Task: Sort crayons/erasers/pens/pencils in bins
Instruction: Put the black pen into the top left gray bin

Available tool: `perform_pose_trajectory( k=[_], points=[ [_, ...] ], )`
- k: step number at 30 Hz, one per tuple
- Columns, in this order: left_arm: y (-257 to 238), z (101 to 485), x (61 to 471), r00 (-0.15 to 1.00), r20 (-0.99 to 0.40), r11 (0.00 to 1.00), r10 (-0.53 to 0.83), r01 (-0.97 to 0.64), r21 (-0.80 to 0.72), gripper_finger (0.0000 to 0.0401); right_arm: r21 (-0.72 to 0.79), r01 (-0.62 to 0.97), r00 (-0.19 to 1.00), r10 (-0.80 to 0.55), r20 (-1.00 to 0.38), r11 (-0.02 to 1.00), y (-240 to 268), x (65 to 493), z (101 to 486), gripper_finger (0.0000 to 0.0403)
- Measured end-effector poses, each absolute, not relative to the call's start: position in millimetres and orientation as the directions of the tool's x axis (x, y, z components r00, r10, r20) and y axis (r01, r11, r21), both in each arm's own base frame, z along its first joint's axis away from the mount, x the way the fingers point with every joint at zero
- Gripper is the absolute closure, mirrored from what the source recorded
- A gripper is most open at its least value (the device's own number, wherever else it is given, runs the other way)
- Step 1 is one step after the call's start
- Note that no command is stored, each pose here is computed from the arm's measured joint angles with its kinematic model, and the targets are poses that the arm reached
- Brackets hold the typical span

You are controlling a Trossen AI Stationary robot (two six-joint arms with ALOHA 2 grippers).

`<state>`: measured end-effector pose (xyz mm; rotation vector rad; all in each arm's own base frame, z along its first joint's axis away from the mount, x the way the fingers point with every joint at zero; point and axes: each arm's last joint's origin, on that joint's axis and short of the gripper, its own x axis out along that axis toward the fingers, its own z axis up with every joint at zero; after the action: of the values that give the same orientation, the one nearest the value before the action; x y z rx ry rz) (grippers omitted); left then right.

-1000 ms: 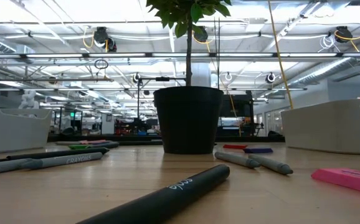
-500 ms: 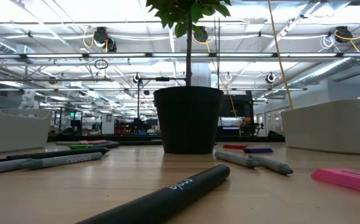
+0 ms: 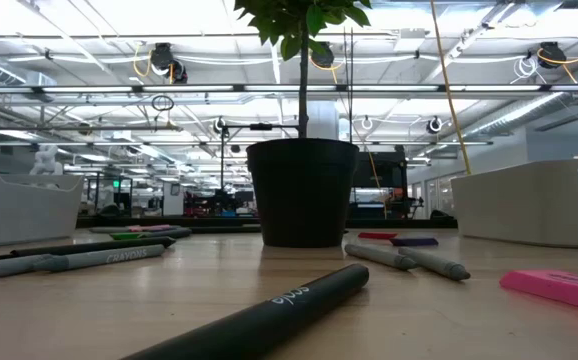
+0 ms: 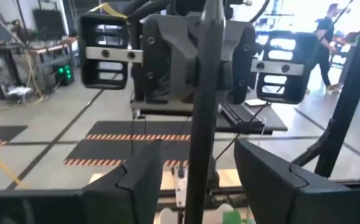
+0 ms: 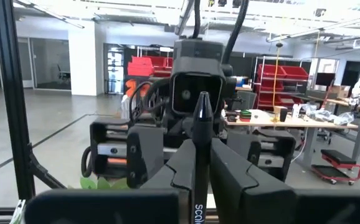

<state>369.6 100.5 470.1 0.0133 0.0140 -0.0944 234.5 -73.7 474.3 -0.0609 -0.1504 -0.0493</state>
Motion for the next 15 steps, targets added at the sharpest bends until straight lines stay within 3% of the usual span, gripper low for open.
perform_pose_trajectory(
  k=[5,8,15],
  points=[
    [103.1,468.7,374.2,0.998,0.005,0.998,-0.065,0.065,0.002,0.0205,-0.058,0.054,0.987,-0.044,0.155,0.997,-73.6,234.2,474.8,0.0379],
    [103.0,462.3,380.0,0.998,-0.014,0.998,-0.066,0.066,-0.004,0.0230,-0.058,0.054,0.987,-0.044,0.153,0.997,-73.7,234.2,474.6,0.0378],
    [100.9,463.3,379.3,0.997,-0.013,0.997,-0.074,0.074,0.012,0.0369,-0.054,0.050,0.988,-0.042,0.151,0.997,-73.7,234.2,474.3,0.0369]
  ],
)
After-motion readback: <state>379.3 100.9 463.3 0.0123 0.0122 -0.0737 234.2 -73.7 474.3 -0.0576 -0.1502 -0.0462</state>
